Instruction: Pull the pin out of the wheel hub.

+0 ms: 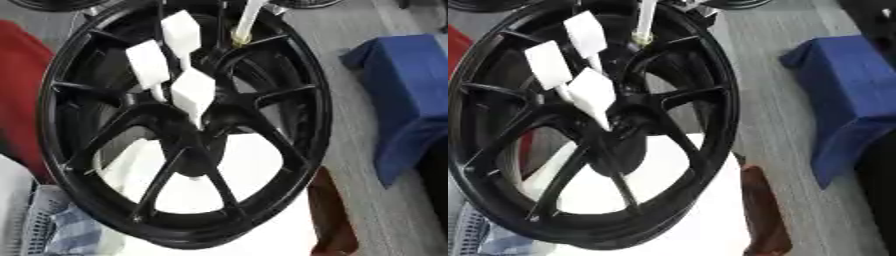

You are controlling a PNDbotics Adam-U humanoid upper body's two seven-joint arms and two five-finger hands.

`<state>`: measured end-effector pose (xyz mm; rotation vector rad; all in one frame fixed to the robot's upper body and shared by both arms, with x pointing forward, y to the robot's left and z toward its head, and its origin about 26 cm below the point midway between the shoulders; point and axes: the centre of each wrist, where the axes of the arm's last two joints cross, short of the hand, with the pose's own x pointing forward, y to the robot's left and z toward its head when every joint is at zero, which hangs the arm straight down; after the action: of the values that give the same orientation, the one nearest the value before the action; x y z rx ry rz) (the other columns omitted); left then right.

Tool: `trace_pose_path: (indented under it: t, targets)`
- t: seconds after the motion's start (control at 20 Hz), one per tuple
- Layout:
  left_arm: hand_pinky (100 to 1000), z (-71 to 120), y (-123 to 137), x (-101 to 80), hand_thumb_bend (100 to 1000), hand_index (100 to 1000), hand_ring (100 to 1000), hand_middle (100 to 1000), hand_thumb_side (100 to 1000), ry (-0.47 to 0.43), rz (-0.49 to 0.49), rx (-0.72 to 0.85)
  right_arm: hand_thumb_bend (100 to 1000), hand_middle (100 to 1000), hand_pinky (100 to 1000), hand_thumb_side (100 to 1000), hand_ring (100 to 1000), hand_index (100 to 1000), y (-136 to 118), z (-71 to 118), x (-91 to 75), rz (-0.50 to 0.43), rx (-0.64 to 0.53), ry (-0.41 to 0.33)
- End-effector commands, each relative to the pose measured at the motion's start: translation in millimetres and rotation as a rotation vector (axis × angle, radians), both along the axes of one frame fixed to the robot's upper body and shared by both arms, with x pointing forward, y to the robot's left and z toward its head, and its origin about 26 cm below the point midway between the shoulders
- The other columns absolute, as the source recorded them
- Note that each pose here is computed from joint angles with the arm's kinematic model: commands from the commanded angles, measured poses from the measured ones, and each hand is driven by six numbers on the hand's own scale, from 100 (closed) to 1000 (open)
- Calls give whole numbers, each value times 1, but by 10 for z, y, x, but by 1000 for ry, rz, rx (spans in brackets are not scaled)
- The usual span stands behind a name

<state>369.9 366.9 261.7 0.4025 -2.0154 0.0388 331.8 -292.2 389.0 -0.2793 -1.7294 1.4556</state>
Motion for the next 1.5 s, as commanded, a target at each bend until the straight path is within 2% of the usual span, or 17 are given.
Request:
trace_pose_path:
  t: [0.05, 0.2, 0.55, 0.65, 0.7, 0.75, 0.8, 0.95, 1.1, 1.5]
  targets:
    - [760, 173, 108, -80, 516, 755, 778, 682, 671, -48, 32, 31, 100, 477, 880, 141, 598, 557, -314, 237, -256, -80, 87, -113]
    - [760, 132, 150, -105, 514, 754, 778, 682, 674, -43, 43, 23, 100, 478, 879, 121, 601, 559, -623, 187, -366, -170, 156, -152]
    - [761, 64, 262, -147, 512, 754, 778, 683, 675, -30, 86, 11, 100, 487, 877, 100, 605, 576, -1423, -152, -474, -508, 270, -251]
    - [761, 67, 283, -158, 512, 755, 778, 683, 674, -34, 95, 11, 222, 538, 869, 110, 636, 635, -1596, -279, -488, -612, 265, -274]
    - [761, 67, 292, -163, 511, 755, 778, 683, 674, -35, 99, 11, 290, 601, 872, 166, 673, 690, -1671, -352, -494, -666, 253, -285]
    - [761, 67, 300, -168, 511, 755, 778, 683, 673, -37, 102, 10, 315, 633, 875, 197, 693, 716, -1730, -431, -498, -713, 235, -291]
    - [761, 68, 306, -171, 511, 755, 778, 683, 673, -39, 105, 9, 340, 744, 907, 301, 797, 779, -1773, -520, -498, -748, 214, -284]
    - [762, 62, 320, -178, 511, 755, 778, 684, 673, -39, 110, 8, 332, 825, 931, 390, 858, 829, -1882, -771, -500, -811, 178, -218]
    - [762, 48, 331, -180, 511, 755, 778, 684, 673, -35, 113, 8, 316, 842, 934, 405, 859, 839, -1969, -899, -507, -858, 174, -192]
    - [763, 49, 323, -176, 507, 755, 778, 683, 673, -37, 110, 6, 276, 790, 925, 389, 798, 810, -1995, -928, -500, -864, 257, -214]
